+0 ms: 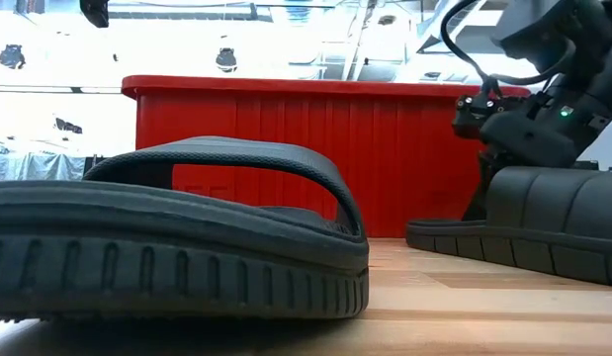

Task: Pick and place slides into bin
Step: Put the black slide into the red container

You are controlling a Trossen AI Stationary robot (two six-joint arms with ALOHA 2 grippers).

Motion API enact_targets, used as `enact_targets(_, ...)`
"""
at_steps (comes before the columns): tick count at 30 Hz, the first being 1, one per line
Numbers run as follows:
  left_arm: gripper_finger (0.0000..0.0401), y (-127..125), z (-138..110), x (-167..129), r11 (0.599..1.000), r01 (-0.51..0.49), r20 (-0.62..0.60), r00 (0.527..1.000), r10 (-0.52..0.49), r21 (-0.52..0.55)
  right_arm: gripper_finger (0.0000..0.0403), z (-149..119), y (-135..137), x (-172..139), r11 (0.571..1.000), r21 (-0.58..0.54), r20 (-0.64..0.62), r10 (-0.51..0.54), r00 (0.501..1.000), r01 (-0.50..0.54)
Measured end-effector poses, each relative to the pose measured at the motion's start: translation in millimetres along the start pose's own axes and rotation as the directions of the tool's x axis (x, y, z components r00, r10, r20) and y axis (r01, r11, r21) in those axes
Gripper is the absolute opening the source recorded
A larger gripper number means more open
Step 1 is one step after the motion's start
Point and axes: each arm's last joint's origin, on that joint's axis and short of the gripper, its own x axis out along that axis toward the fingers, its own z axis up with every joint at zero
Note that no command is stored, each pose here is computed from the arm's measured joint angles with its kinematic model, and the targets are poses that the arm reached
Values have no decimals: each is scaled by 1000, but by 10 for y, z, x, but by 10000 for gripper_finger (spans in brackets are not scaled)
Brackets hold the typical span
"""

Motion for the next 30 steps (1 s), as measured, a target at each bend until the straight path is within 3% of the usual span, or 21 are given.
enact_targets(3, 157, 0, 1, 0, 1000, 0, 0, 1000, 0, 0, 203, 3, 5, -13, 1000, 11, -5, 13, 1000, -13)
enact_targets(8, 157, 0, 0, 0, 1000, -1, 0, 1000, 1, 2, 43, 14, -8, -72, 999, 48, -1, 18, 1000, -18)
enact_targets(9, 157, 0, -1, 0, 1000, -1, -2, 1000, 1, 7, 26, 19, -8, -81, 998, 56, 1, 21, 1000, -21)
enact_targets(20, 157, 1, -3, 0, 1000, -2, -4, 1000, 2, 11, 10, 37, 59, -270, 989, 70, 21, 125, 992, -126)
enact_targets(30, 157, 2, -5, 0, 1000, -2, -6, 1000, 2, 10, 6, 93, 117, -566, 977, 77, 154, 187, 970, -200)
